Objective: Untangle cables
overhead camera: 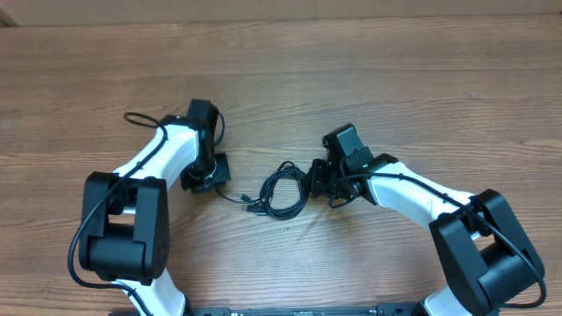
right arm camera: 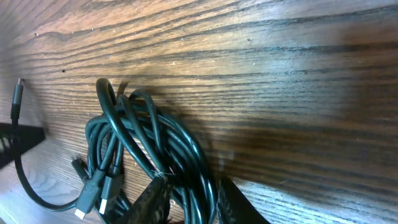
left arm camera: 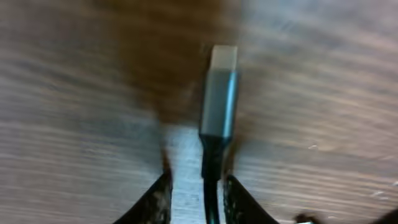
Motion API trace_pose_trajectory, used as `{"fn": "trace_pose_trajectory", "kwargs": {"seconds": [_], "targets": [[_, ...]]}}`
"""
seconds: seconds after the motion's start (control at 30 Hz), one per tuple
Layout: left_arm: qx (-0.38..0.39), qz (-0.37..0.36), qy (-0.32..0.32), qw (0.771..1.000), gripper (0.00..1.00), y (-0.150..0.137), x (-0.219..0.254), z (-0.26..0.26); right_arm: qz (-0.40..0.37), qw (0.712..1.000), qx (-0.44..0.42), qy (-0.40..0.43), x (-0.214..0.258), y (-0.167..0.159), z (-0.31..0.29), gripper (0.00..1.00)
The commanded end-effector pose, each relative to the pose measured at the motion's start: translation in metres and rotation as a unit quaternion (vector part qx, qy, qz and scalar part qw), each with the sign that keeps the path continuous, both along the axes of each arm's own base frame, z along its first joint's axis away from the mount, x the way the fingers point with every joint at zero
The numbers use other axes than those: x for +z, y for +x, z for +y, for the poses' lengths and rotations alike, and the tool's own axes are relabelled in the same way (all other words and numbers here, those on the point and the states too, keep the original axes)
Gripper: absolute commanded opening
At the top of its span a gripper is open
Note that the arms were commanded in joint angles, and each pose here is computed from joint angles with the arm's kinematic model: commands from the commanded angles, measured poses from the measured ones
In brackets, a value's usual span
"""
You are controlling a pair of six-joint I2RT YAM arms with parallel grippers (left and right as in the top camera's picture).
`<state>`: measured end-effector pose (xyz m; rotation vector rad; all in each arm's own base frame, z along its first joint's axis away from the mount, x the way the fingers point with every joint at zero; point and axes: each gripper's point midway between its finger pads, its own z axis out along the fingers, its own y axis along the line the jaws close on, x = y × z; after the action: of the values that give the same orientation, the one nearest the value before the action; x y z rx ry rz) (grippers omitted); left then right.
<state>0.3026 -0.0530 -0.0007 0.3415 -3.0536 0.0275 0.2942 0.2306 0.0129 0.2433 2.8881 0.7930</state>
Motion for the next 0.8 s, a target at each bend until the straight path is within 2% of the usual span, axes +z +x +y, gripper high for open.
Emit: {"fn": "trace_pose_trajectory", "kwargs": {"seconds": [0.0, 0.17, 0.33, 0.4, 0.47, 0.53, 0.77], "targets": [[0.008, -0.002, 0.005, 1.000, 0.04, -0.002, -0.003, 0.003, 0.001, 1.000, 0.001, 0.001, -0.002, 0.000, 0.000, 0.24], [-0.072, -0.016, -0.088, 0.993, 0.04, 0.006, 0.005, -0.028, 0.004, 1.000, 0.002, 0.004, -0.001, -0.001, 0.001, 0.22], [-0.080, -0.021, -0.162, 0.983, 0.04, 0.012, 0.023, -0.054, 0.007, 1.000, 0.003, 0.007, -0.001, -0.003, 0.003, 0.21], [-0.091, -0.026, -0.214, 0.972, 0.04, 0.013, 0.034, -0.071, 0.009, 1.000, 0.005, 0.008, -0.001, -0.004, 0.004, 0.21], [-0.111, -0.033, -0.286, 0.951, 0.04, 0.012, 0.047, -0.093, 0.009, 1.000, 0.007, 0.008, -0.001, -0.005, 0.005, 0.21], [-0.122, -0.034, -0.324, 0.938, 0.04, 0.009, 0.055, -0.106, 0.009, 1.000, 0.009, 0.008, -0.001, -0.006, 0.006, 0.22], [-0.160, -0.023, -0.311, 0.936, 0.04, -0.003, 0.052, -0.126, 0.011, 1.000, 0.010, 0.007, -0.001, -0.007, 0.006, 0.22]]}}
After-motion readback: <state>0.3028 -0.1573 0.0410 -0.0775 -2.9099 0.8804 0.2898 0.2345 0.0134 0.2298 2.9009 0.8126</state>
